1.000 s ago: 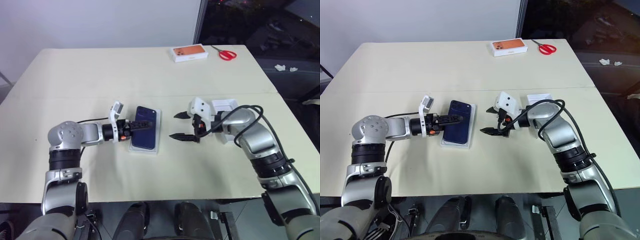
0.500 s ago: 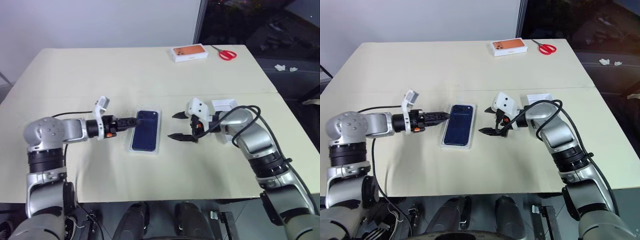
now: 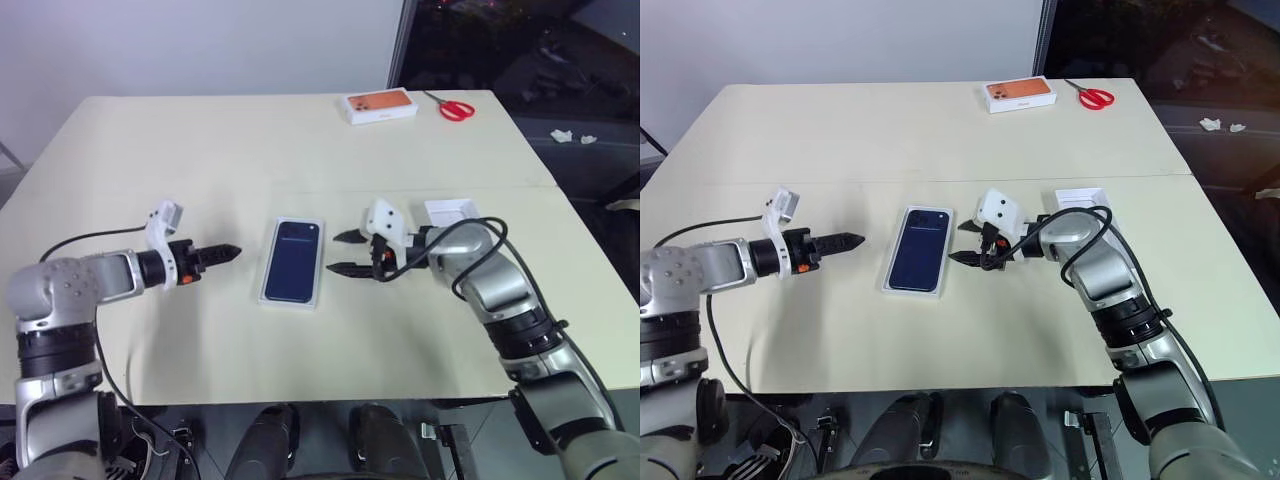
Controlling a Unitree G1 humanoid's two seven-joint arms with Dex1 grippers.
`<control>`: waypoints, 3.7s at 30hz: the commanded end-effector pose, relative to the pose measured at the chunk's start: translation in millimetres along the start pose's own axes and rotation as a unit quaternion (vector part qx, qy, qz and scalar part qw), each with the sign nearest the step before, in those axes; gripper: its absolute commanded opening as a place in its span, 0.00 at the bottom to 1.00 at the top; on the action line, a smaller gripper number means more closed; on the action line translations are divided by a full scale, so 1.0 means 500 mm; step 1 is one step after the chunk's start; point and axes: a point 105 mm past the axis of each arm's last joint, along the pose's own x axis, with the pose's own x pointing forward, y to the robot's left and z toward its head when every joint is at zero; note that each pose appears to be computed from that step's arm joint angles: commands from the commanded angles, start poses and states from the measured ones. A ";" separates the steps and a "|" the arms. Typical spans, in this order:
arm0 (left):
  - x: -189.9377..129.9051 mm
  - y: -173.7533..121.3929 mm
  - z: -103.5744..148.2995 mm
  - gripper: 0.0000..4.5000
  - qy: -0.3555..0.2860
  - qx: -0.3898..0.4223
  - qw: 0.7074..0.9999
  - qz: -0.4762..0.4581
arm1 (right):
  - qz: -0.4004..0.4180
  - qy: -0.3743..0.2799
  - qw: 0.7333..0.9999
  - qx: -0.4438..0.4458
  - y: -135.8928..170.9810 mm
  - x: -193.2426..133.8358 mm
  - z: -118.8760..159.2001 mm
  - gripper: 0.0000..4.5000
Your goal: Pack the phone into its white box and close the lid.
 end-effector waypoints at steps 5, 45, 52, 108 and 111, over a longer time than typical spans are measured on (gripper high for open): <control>0.026 -0.015 -0.010 0.00 -0.011 0.046 0.999 -0.016 | -0.019 0.043 0.998 -0.040 -0.008 0.012 -0.034 0.00; 0.297 -0.255 -0.042 0.00 0.058 0.153 0.970 -0.179 | -0.081 0.201 0.975 -0.052 -0.064 -0.147 -0.162 0.00; 0.241 -0.206 -0.026 0.00 0.062 0.169 0.968 -0.173 | -0.103 0.210 0.970 -0.071 -0.100 -0.187 -0.135 0.18; -0.017 -0.185 0.032 1.00 -0.198 0.348 0.891 -0.212 | -0.353 0.287 0.801 0.389 -0.100 -0.250 -0.155 0.01; -0.018 -0.183 0.036 1.00 -0.201 0.347 0.892 -0.209 | -0.356 0.267 0.802 0.399 -0.106 -0.241 -0.146 0.01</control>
